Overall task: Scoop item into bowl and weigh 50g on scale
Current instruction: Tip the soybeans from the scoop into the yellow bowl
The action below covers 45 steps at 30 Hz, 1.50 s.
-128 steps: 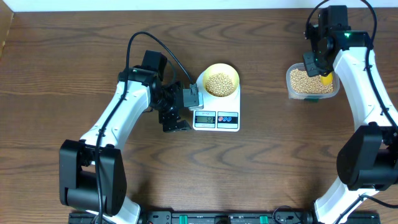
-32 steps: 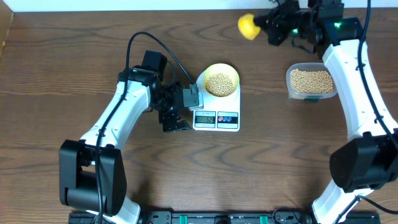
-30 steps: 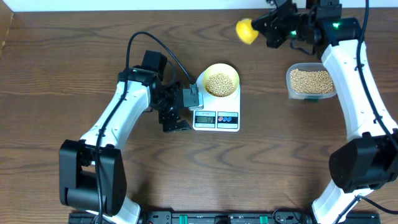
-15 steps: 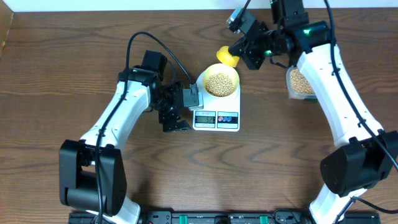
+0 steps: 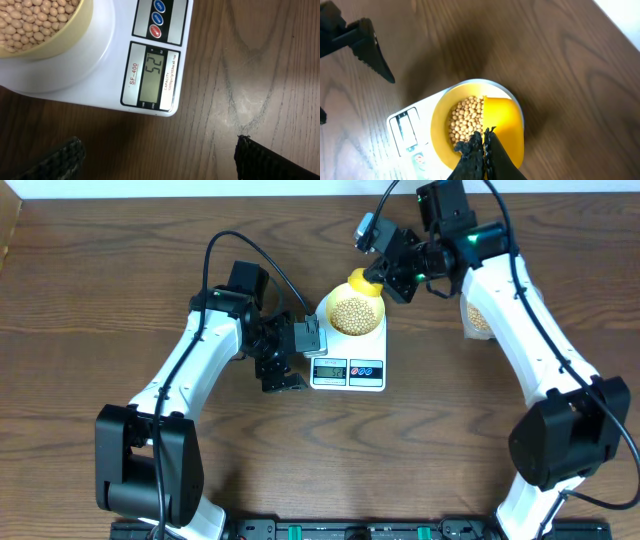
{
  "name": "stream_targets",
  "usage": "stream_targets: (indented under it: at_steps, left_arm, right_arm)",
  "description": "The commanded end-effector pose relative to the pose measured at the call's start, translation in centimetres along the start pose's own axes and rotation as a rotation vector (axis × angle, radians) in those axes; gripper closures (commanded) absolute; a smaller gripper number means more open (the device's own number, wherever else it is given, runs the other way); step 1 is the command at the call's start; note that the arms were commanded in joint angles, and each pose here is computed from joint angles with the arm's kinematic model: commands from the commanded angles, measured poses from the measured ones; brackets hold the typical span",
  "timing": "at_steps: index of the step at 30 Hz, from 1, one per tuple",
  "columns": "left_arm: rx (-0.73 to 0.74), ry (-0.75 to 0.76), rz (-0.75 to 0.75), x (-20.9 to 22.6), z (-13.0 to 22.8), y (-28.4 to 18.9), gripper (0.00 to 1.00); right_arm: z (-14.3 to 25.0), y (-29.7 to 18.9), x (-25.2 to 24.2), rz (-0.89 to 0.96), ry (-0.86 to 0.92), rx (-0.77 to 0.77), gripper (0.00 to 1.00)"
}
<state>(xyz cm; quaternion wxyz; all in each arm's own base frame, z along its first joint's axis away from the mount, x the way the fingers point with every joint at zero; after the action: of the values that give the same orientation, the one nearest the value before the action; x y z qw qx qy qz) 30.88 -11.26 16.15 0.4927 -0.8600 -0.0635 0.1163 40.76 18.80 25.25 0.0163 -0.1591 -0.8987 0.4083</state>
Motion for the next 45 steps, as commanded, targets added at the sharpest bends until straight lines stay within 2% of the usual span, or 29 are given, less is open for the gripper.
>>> stream_targets:
  at_steps: [1,9,18,40,45]
  left_arm:
    - [-0.009,-0.001,0.016,0.0,0.1,0.1,0.02]
    - [-0.009,-0.001,0.017,-0.1,0.1,0.2,0.02]
    - [-0.009,-0.001,0.016,0.0,0.1,0.2,0.03]
    - [-0.009,-0.001,0.016,0.0,0.1,0.1,0.02]
    - [-0.009,-0.002,0.016,0.0,0.1,0.1,0.03]
  right_arm:
    - [0.3,2.1,0.6,-0.045,-0.046,0.016,0.99]
    - [1.1,4.7,0.1,0.011,-0.095,0.106,0.99]
    - [0.9,6.0,0.7,-0.01,-0.126,0.114,0.99]
    - [1.4,6.3,1.6,-0.048,-0.107,0.144,0.99]
    - [1.7,6.2,1.9,-0.068,-0.047,0.161,0.99]
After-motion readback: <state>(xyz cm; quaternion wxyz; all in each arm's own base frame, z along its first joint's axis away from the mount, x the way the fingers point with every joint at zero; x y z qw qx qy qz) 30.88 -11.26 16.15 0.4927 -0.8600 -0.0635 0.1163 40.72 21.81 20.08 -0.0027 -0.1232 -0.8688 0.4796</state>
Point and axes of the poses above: each gripper's point midway between its finger pads, its own y axis out along the fingers, its own x axis along the line the jaws close on, z = x × y, the point moved 8 cm from there along -y, back along the fingers, and after that the axes turned 10 degrees about -y, right-handed, at the moved point
